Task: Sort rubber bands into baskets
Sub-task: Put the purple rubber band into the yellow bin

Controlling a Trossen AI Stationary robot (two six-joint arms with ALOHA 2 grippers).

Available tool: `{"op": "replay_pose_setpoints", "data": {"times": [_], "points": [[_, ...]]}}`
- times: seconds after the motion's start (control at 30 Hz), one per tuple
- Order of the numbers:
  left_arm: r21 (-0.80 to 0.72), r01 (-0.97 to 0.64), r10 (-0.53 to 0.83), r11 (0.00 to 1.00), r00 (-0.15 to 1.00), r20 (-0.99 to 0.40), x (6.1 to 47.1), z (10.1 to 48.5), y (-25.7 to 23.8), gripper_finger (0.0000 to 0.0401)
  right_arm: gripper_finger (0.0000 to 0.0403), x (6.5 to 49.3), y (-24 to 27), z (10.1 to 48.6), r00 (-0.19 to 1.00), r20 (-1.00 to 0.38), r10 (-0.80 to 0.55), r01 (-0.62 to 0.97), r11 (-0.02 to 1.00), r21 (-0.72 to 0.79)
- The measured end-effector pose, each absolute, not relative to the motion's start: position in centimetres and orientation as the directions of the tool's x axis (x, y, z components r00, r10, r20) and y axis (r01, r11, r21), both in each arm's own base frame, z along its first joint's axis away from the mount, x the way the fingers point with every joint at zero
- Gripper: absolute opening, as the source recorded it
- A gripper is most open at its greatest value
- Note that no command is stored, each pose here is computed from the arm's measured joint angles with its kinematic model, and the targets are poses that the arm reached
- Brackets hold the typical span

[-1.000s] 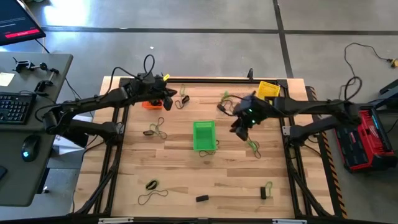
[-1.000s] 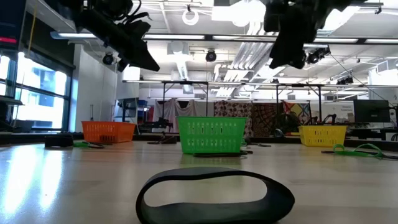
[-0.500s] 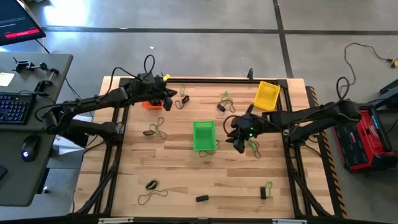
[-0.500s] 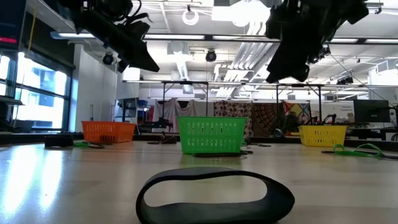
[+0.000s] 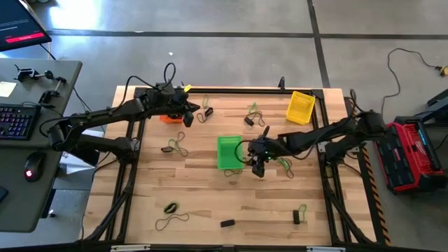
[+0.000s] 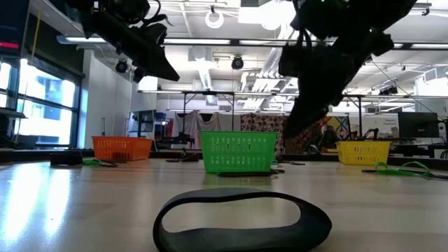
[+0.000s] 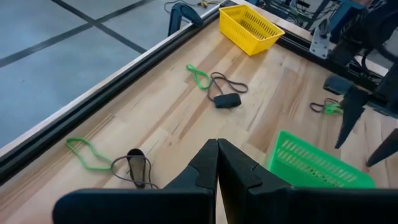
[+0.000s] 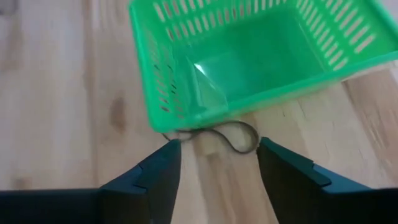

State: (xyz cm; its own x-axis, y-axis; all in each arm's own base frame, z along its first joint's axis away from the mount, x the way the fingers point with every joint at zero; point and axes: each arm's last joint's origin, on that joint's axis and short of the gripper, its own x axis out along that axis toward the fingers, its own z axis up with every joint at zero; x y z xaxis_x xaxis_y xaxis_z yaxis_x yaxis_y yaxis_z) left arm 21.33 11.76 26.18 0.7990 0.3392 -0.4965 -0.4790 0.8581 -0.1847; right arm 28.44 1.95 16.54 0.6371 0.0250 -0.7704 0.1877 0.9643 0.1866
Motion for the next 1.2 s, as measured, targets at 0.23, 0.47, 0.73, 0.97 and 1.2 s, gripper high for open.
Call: {"op": "replay_pose_setpoints", "data": {"times": [0.23, 0.47, 0.73, 0.97, 1.2], "points": [[-0.173, -0.475, 0.338, 0.863, 0.797, -0.501, 21.3, 26.1, 11.7, 0.0, 0.0202, 29.1, 1.6, 14.4, 0.59, -0.808, 0.007, 0.101, 0.992, 0.082], [-0.173, -0.475, 0.337, 0.863, 0.795, -0.504, 21.3, 26.1, 11.7, 0.0, 0.0187, 30.0, 1.0, 11.8, 0.56, -0.827, 0.039, 0.04, 0.996, 0.074], [-0.181, -0.477, 0.335, 0.86, 0.795, -0.505, 21.3, 26.1, 11.7, 0.0, 0.012, 30.2, 1.1, 11.5, 0.56, -0.827, 0.049, 0.048, 0.995, 0.092], [-0.181, -0.477, 0.335, 0.86, 0.795, -0.505, 21.3, 26.1, 11.7, 0.0, 0.0012, 30.0, 1.2, 11.4, 0.542, -0.834, 0.108, 0.036, 0.988, 0.151], [-0.167, -0.474, 0.338, 0.864, 0.794, -0.505, 21.3, 26.1, 11.7, 0.0, 0.0004, 29.2, 2.0, 12.3, 0.512, -0.845, 0.152, 0.082, 0.971, 0.225]]}}
